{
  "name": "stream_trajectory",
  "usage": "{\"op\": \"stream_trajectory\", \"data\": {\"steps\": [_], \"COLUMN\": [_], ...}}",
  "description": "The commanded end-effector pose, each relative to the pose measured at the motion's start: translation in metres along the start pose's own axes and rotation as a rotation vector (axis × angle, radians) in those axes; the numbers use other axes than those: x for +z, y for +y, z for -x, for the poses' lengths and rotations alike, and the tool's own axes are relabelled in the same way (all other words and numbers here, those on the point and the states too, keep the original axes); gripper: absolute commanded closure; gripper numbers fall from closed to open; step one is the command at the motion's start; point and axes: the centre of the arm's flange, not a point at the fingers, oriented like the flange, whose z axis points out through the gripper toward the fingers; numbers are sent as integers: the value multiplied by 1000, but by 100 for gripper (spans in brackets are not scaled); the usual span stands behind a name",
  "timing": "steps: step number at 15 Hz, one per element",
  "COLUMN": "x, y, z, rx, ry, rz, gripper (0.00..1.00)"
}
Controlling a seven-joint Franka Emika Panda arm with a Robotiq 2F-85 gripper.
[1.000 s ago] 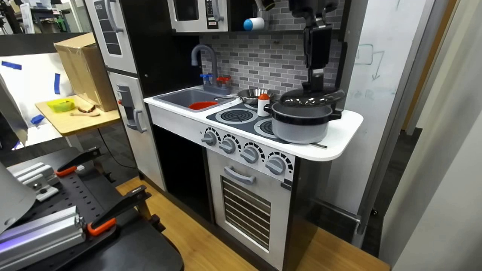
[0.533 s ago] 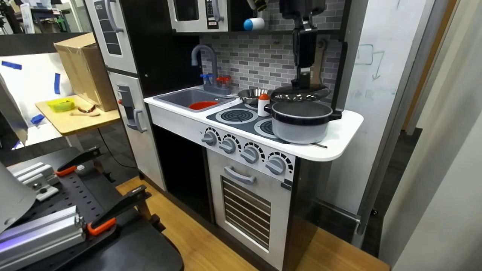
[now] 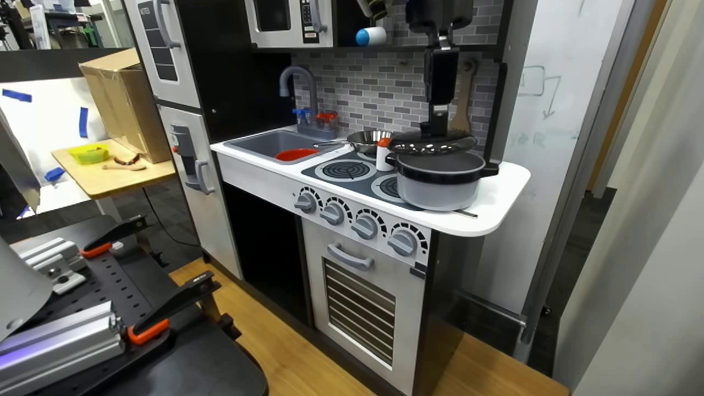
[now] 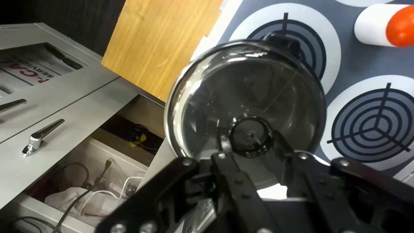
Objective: Use the black lid to cover the grey pot
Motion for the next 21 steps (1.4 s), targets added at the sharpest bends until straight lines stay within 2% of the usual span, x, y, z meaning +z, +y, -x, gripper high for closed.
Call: {"op": "stream_trajectory", "data": {"steps": [1,14,21], "x": [4,12,3], "y": [0,-5,-9], "z": [-3,-3,-15], "rx": [-3,-13,-9], "ry": [-27,-50,-25], "rz": [5,21,9], "gripper": [92,92,92]}}
